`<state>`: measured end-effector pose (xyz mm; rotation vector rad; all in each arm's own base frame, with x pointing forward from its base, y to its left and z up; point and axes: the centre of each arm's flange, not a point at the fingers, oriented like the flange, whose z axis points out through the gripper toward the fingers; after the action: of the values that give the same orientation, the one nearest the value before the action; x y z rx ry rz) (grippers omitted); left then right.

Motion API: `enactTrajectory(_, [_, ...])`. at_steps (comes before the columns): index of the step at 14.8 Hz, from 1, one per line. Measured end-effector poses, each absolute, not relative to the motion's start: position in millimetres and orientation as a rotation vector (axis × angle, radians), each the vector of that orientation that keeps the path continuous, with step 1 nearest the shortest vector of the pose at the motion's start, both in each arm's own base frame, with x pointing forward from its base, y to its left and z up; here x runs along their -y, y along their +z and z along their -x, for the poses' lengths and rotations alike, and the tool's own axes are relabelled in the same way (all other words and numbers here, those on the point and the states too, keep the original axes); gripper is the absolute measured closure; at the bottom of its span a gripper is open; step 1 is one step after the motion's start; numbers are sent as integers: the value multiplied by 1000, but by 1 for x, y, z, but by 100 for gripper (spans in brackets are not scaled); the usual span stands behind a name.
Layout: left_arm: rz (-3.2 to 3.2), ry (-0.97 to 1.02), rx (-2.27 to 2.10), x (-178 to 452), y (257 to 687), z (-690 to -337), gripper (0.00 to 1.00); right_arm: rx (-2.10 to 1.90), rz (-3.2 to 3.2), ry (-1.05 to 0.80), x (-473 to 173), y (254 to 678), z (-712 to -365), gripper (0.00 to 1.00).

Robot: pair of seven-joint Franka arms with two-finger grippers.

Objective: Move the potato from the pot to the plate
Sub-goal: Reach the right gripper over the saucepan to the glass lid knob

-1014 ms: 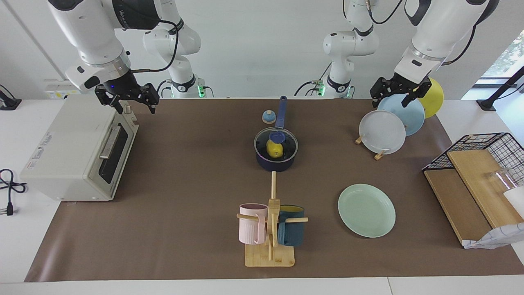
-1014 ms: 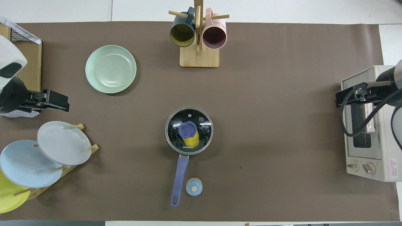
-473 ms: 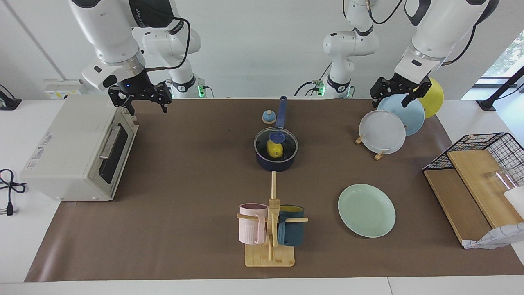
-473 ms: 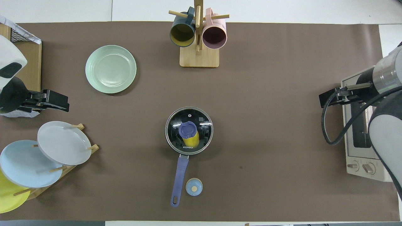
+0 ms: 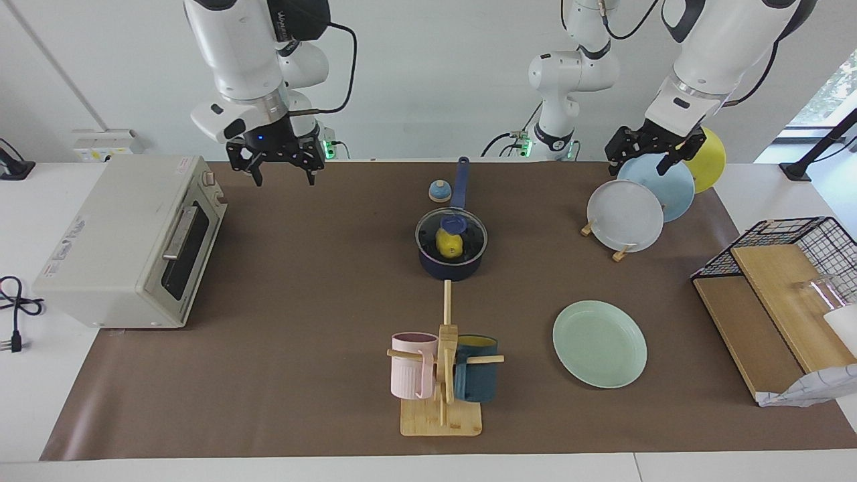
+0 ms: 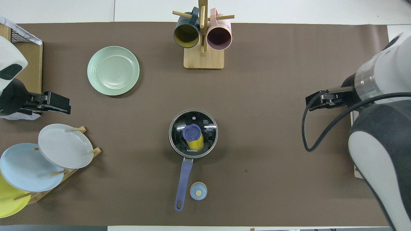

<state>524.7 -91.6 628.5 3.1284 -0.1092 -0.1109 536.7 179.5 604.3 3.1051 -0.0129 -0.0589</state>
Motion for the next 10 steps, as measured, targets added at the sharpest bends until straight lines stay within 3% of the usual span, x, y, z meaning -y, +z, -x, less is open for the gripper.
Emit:
enactTrajectory(5, [-3128, -111, 109, 92, 628, -525, 0, 133, -3108, -27, -320, 565, -530, 0])
enactTrajectory(10, [-3128, -111, 109, 92, 628, -525, 0, 187, -3157, 67, -415, 530, -505, 0])
